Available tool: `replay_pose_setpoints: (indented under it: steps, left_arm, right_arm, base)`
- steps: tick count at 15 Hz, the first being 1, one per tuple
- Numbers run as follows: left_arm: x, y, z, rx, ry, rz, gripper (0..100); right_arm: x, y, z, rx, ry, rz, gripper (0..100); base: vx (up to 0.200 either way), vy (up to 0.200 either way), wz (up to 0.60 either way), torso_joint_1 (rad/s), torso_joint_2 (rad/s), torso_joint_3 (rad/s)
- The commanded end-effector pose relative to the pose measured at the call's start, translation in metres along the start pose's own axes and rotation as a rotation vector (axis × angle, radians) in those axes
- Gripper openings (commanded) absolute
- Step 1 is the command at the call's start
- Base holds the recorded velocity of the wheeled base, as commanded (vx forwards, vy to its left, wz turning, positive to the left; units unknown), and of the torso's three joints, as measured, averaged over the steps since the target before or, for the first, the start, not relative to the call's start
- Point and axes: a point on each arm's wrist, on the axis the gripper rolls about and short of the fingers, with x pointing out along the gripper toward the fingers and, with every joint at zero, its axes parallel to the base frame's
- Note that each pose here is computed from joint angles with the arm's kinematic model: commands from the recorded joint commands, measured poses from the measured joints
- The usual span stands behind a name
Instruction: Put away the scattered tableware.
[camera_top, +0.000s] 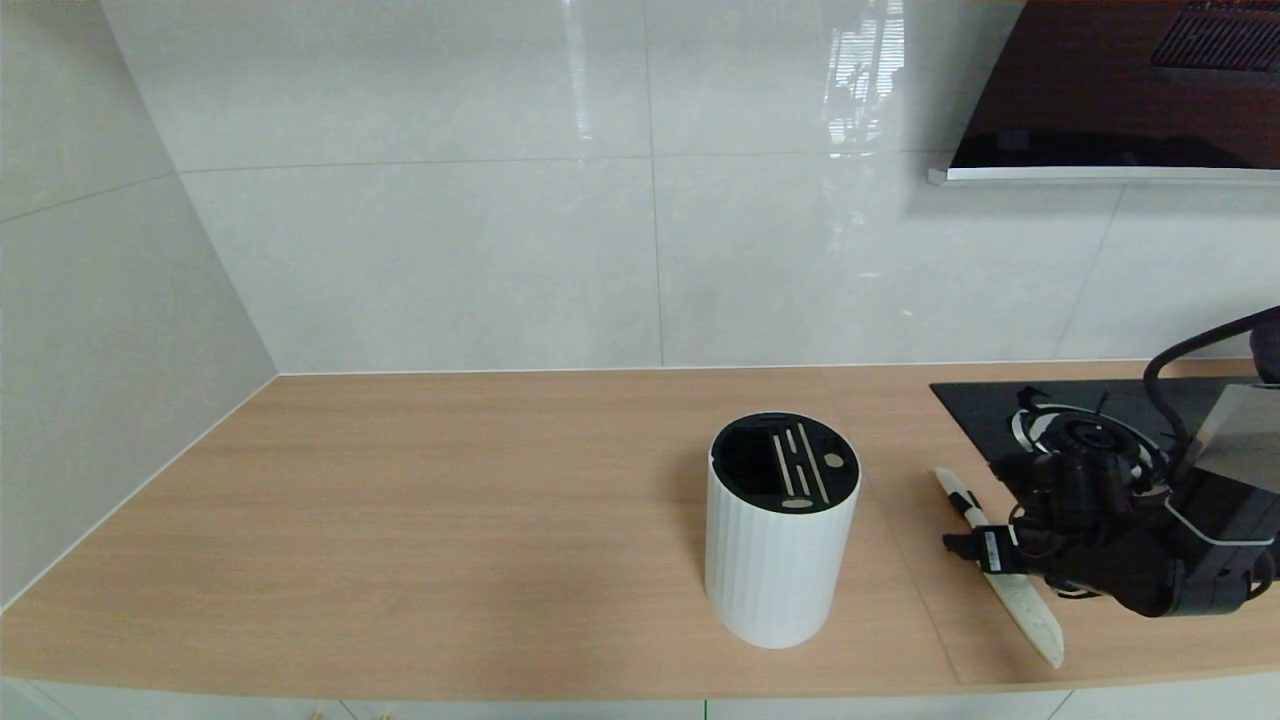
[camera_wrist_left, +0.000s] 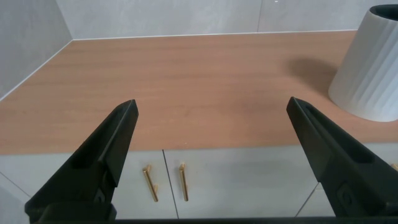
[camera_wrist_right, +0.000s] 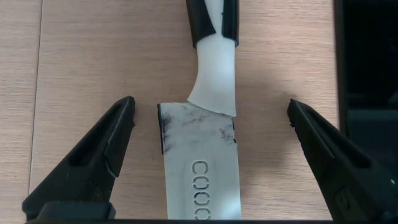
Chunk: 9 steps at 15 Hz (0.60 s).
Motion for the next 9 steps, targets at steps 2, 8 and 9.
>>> replay_pose_setpoints:
  steps: [2, 8, 9]
  left_arm:
    - [0.0001, 0.0000, 0.0001, 0.000, 0.001, 0.000, 100]
    - [0.0001, 0.0000, 0.0001, 0.000, 0.001, 0.000, 100]
    - [0.0001, 0.0000, 0.0001, 0.000, 0.001, 0.000, 100]
  right_arm:
    - [-0.0021, 0.0000, -0.0003, -0.001, 0.003, 0.000, 100]
    - [-0.0104, 0.0000, -0.0020, 0.000, 0.009, 0.002, 100]
    - [-0.0097, 0.0000, -0.0028, 0.000, 0.012, 0.002, 100]
  base:
    - [0.000, 0.000, 0.00, 0.000, 0.00, 0.000]
    - [0.000, 0.000, 0.00, 0.000, 0.00, 0.000]
    - [0.000, 0.000, 0.00, 0.000, 0.00, 0.000]
